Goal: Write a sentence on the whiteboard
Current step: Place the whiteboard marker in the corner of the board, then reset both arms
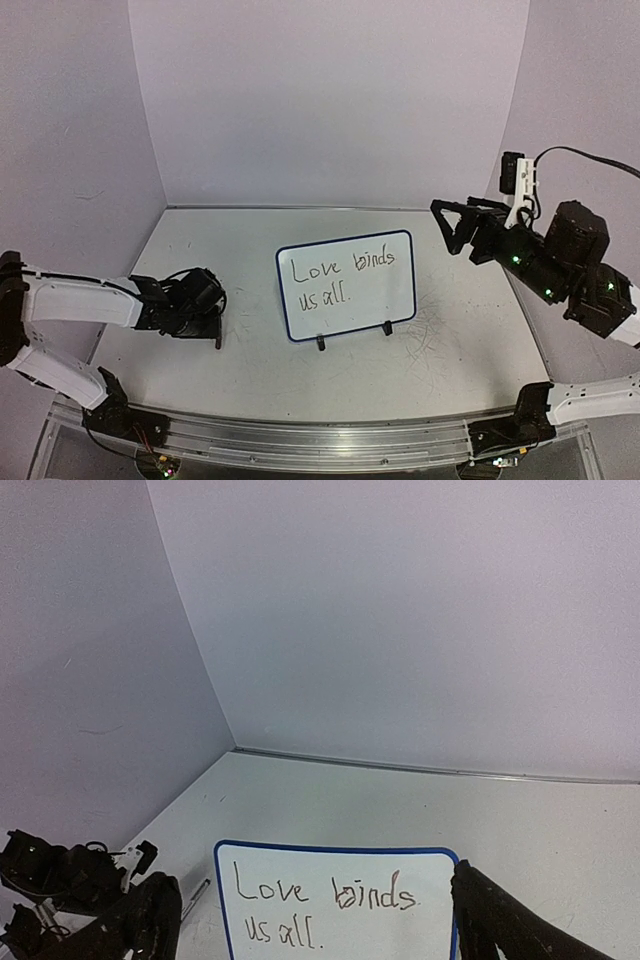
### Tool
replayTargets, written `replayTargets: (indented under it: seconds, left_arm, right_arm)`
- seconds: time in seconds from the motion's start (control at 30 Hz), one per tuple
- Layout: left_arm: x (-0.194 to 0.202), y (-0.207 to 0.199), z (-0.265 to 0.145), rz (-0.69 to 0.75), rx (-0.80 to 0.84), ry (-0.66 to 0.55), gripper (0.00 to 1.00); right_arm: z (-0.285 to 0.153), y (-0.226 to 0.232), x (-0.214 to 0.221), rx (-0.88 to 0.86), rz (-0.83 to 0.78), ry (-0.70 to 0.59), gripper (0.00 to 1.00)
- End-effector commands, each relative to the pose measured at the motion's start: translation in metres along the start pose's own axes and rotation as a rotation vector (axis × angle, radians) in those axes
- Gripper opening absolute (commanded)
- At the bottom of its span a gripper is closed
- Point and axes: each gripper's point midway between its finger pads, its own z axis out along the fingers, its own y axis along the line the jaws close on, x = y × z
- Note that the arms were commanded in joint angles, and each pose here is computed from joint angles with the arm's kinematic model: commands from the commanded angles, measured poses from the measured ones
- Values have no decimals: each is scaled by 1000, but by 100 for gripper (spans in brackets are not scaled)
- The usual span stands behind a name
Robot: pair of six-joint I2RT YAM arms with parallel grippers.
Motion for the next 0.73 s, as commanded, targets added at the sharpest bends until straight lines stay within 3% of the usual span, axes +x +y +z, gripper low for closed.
replayTargets:
  seconds: [0.0,0.1,0.13,0.2,0.27,0.43,0.7]
  left_arm:
    - [-76,-13,-71,-44,94,-225,53]
    - [-134,-24,-143,-34,213,-417,61]
    - [-146,-27,-160,-27,243,-460,68]
    - [-195,-39,-234,2,350,-620,83]
    - [-219,-45,-277,37,414,-714,89]
    - [-258,-60,-383,112,636,-965,94]
    - [-259,-55,-440,144,776,-1169,98]
  right_arm:
    - [-18,-14,-31,58,-9,-75,98]
    - [-35,-25,-59,96,-7,-144,98]
    - [-41,-26,-68,96,-5,-166,98]
    - [-56,-29,-93,99,-6,-224,98]
    - [-65,-29,-113,91,-13,-262,98]
    - [-74,-28,-142,101,-11,-316,98]
    - [-76,-43,-140,186,15,-365,98]
